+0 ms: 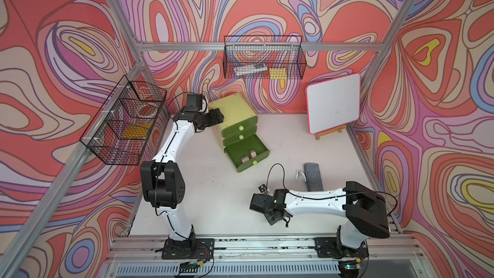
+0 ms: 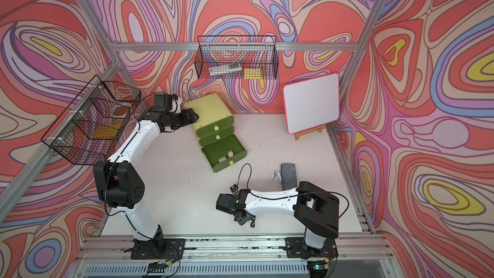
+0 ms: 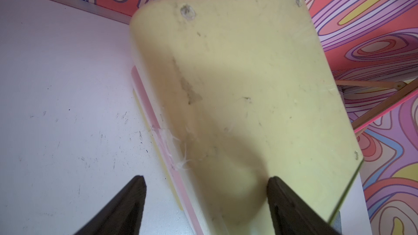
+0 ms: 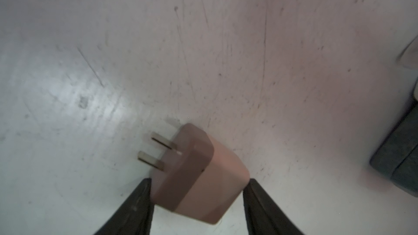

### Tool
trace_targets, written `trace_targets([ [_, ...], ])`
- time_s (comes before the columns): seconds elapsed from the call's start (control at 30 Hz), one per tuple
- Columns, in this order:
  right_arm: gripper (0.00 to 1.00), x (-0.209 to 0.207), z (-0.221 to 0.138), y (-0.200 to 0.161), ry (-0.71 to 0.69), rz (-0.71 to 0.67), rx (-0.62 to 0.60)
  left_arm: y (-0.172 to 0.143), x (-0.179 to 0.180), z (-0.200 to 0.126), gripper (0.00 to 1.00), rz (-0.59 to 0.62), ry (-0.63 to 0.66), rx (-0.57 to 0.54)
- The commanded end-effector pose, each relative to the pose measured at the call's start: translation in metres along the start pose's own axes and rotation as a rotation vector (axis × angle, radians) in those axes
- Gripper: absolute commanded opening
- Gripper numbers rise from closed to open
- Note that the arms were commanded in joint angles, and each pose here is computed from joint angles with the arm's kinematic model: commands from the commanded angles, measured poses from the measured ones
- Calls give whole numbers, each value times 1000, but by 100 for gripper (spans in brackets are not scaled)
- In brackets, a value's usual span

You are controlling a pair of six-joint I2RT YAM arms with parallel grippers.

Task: Place the plugs into the drawer by color
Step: Pick up the plug from the center of the board.

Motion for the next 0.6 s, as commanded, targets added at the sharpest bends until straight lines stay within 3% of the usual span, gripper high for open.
trace_targets([
  [0.0, 68, -4, 3, 14, -17, -10, -45, -19, 1, 1, 83, -9, 30, 99],
  [0.5, 69, -28, 31, 19, 52, 34, 7, -21, -1, 4, 83, -4, 30, 106],
  [0.57, 63, -30, 32, 17, 66, 42, 22, -21, -1, 4, 83, -2, 33, 106],
])
Point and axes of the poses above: each gripper's point midway between its finger pads, its own z axis out along the fingers, its own x axis along the line the jaws close on, y = z × x, the point moved 10 cm from there along -z, back along the fingers, and after that the axes turned 9 degrees about z, right-handed, at the moved point
